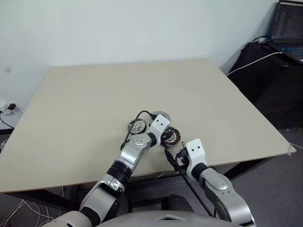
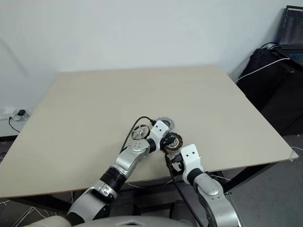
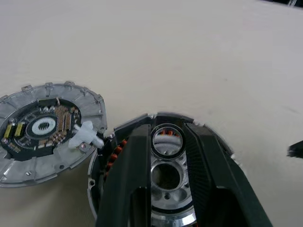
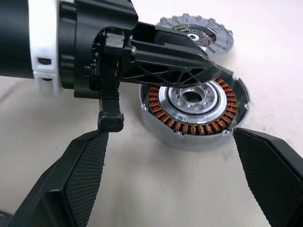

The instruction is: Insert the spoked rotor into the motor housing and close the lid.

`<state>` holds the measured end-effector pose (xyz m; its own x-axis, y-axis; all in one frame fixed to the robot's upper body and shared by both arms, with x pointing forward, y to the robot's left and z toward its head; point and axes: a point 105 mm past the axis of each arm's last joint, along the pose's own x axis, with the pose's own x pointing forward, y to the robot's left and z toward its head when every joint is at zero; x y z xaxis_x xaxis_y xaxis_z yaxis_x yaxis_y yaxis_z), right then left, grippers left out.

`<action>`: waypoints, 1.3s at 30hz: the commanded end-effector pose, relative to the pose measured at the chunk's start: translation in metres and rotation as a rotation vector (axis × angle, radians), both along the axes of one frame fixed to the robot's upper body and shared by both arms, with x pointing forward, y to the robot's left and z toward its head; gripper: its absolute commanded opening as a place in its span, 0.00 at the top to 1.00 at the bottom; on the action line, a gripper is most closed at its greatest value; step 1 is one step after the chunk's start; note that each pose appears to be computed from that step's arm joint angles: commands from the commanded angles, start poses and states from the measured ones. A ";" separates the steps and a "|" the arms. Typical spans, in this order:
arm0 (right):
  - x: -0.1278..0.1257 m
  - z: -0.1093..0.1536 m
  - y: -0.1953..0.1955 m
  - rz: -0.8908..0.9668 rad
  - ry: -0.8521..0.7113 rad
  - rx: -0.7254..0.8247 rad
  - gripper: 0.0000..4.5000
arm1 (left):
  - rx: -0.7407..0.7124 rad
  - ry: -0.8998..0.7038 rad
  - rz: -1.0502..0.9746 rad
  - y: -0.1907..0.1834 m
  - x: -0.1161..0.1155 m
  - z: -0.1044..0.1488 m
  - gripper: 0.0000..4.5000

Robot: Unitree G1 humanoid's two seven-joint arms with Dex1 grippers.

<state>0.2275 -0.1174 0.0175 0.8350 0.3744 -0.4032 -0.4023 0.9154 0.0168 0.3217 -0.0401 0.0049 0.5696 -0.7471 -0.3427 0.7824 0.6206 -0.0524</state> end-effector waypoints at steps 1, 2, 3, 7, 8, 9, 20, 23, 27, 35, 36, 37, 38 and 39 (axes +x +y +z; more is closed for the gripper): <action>0.006 0.018 0.001 -0.007 -0.078 0.009 0.00 | -0.011 -0.056 -0.025 -0.010 0.006 0.014 0.85; 0.006 0.018 0.001 -0.008 -0.078 0.010 0.00 | -0.007 -0.054 -0.027 -0.011 0.006 0.013 0.85; 0.006 0.018 0.001 -0.008 -0.078 0.010 0.00 | -0.004 -0.052 -0.029 -0.011 0.006 0.012 0.85; 0.006 0.018 0.002 -0.011 -0.080 0.012 0.00 | 0.022 -0.037 -0.039 -0.012 0.005 0.004 0.85; 0.006 0.018 0.001 -0.012 -0.081 0.011 0.00 | 0.027 -0.036 -0.041 -0.012 0.004 0.003 0.85; 0.006 0.018 0.001 -0.012 -0.082 0.011 0.00 | 0.031 -0.035 -0.041 -0.012 0.004 0.002 0.85; 0.006 0.018 0.000 -0.017 -0.083 0.008 0.00 | 0.023 -0.043 -0.025 -0.012 0.007 0.003 0.43; 0.007 0.018 0.000 -0.015 -0.082 0.007 0.00 | -0.021 -0.056 -0.007 -0.012 0.010 0.011 0.43; 0.007 0.017 0.000 -0.007 -0.079 0.006 0.00 | -0.065 -0.070 0.007 -0.012 0.012 0.019 0.43; 0.006 0.016 0.001 0.004 -0.075 0.005 0.00 | -0.237 -0.141 0.075 -0.001 0.015 0.054 0.43; 0.006 0.016 0.001 0.005 -0.075 0.005 0.00 | -0.251 -0.154 0.087 0.003 0.015 0.058 0.43; 0.006 0.016 0.001 0.005 -0.074 0.005 0.00 | -0.258 -0.164 0.111 0.009 0.016 0.061 0.43; 0.006 0.016 0.001 0.005 -0.073 0.006 0.00 | -0.260 -0.176 0.131 0.015 0.017 0.063 0.43; 0.006 0.016 0.001 0.005 -0.072 0.007 0.00 | -0.260 -0.185 0.146 0.020 0.017 0.065 0.51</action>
<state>0.2278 -0.1176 0.0184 0.8369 0.3750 -0.3986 -0.4053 0.9142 0.0092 0.3366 -0.0234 0.0506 0.6902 -0.7161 -0.1041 0.7094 0.6980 -0.0979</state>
